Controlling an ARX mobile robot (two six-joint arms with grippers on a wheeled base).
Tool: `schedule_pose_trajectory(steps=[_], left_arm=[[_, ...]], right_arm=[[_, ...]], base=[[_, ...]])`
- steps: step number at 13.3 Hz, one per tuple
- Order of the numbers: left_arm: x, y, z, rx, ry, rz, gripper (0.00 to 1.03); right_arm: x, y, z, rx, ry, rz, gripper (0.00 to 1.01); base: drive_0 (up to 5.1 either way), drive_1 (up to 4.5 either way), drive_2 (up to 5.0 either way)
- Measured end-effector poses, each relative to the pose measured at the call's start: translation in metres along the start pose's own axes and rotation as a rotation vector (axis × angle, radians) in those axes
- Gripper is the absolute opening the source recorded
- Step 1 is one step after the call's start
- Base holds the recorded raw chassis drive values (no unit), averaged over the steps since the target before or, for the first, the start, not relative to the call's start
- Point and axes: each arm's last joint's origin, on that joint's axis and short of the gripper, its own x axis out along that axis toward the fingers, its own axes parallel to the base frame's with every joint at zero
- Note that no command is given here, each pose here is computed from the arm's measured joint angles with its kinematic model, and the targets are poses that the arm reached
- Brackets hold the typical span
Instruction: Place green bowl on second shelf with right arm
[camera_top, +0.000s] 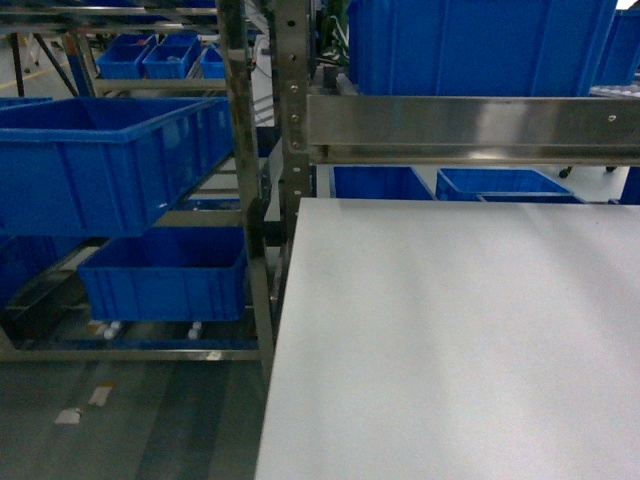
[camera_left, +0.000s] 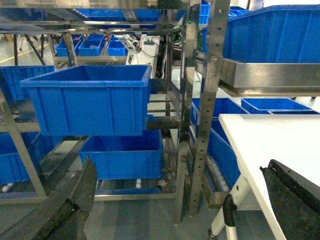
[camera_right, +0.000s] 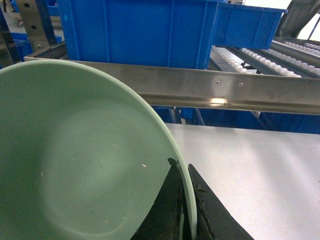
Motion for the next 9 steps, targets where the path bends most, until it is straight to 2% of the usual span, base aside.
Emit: schedule_pose_trajectory(steps=[9], left_arm=[[0.0,0.0,0.0,0.0,0.0,0.0,0.98]], right_arm=[[0.0,0.0,-0.0003,0.0,0.003,0.0,0.02]], base=[[-5.0,2.48,2.5]])
